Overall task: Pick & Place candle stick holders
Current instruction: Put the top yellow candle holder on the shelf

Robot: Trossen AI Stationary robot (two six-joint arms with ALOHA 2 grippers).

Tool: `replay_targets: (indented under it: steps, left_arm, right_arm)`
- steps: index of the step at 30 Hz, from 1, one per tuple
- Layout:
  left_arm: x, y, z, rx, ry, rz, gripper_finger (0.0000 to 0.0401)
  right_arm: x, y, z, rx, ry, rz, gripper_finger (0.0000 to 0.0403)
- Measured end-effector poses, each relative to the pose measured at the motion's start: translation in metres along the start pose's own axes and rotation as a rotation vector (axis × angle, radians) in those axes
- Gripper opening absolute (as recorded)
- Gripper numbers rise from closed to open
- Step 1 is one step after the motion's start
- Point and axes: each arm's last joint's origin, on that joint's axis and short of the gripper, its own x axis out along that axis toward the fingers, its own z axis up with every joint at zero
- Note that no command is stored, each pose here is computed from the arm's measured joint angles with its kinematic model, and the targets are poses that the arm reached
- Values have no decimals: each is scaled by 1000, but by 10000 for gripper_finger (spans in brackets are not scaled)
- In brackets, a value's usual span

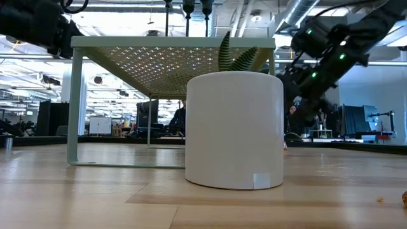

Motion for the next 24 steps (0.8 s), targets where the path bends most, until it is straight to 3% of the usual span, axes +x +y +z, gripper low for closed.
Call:
replay_targets:
  steps: [7, 16, 20, 24]
  left_arm:
    - [1, -2, -2, 17, 10, -1, 8]
    - [1, -2, -1, 16, 10, 0, 8]
    - [1, -2, -1, 16, 10, 0, 8]
    - [1, -2, -1, 16, 10, -1, 8]
  right_arm:
    - [27, 1, -4, -4, -25, -27, 321]
    - [38, -5, 5, 7, -111, -57, 306]
    - [39, -7, 6, 12, -113, -62, 270]
    - [38, -6, 5, 10, -109, -56, 206]
